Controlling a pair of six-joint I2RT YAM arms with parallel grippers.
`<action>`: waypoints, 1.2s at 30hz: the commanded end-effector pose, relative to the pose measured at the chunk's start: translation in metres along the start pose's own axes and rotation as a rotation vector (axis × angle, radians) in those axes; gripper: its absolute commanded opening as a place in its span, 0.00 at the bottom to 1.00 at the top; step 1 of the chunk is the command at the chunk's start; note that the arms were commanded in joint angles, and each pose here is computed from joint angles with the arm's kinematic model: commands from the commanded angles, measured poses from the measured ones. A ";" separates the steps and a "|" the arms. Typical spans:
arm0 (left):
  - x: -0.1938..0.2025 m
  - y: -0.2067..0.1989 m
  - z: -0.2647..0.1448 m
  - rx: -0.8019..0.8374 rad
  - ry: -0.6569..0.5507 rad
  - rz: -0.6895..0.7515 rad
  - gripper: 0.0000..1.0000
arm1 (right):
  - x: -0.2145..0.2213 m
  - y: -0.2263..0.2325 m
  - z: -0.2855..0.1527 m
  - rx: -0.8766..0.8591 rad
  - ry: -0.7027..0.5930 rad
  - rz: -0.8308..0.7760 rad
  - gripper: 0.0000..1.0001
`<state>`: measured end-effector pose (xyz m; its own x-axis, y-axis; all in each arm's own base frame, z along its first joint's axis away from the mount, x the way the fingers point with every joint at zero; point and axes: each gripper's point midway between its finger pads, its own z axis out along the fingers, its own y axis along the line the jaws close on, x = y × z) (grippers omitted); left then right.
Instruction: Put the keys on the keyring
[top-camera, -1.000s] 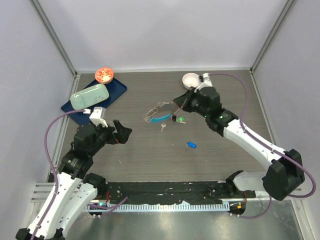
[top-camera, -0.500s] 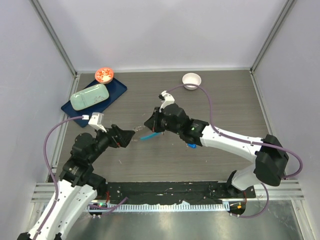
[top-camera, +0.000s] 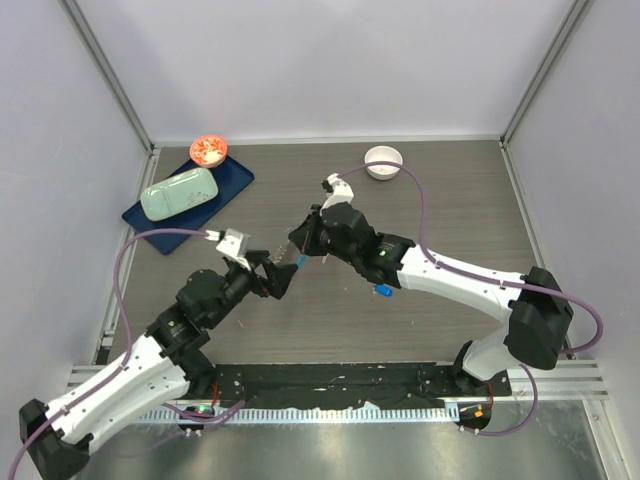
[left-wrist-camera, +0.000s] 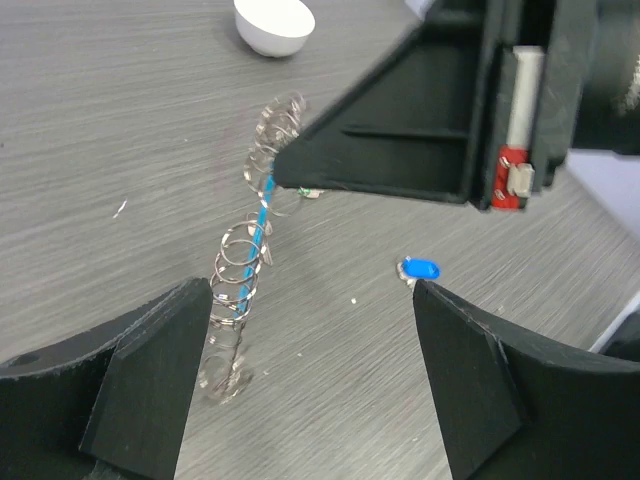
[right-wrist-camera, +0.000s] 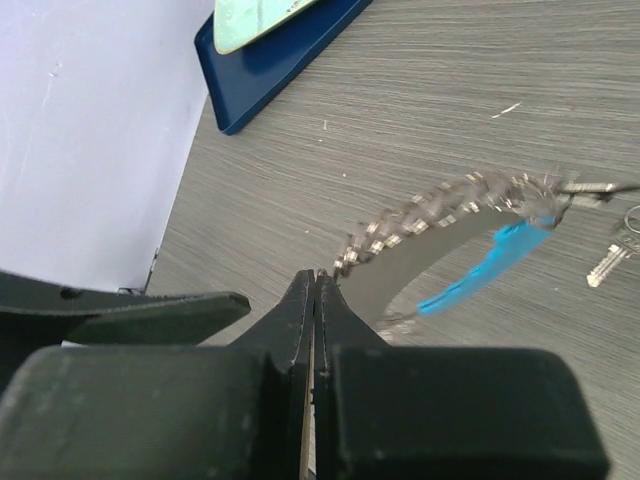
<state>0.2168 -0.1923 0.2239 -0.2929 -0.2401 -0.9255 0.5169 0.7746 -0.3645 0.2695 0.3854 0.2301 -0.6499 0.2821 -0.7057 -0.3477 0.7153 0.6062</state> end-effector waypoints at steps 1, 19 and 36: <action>-0.036 -0.002 0.004 -0.042 -0.209 0.204 0.84 | -0.037 0.023 -0.011 -0.045 -0.097 0.009 0.01; -0.071 0.049 -0.081 -0.393 -0.095 0.054 0.90 | 0.063 0.014 0.006 -0.172 0.324 -0.408 0.01; -0.066 0.070 -0.113 -0.446 -0.152 0.027 0.91 | 0.101 -0.017 0.122 0.061 0.337 -0.308 0.04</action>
<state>0.1797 -0.0583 0.2822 -0.1269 -0.2838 -0.9504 0.1495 0.9418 -0.3012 0.2668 0.4613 0.0789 -0.7279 -0.2761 -0.6277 -0.5745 0.7452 0.3385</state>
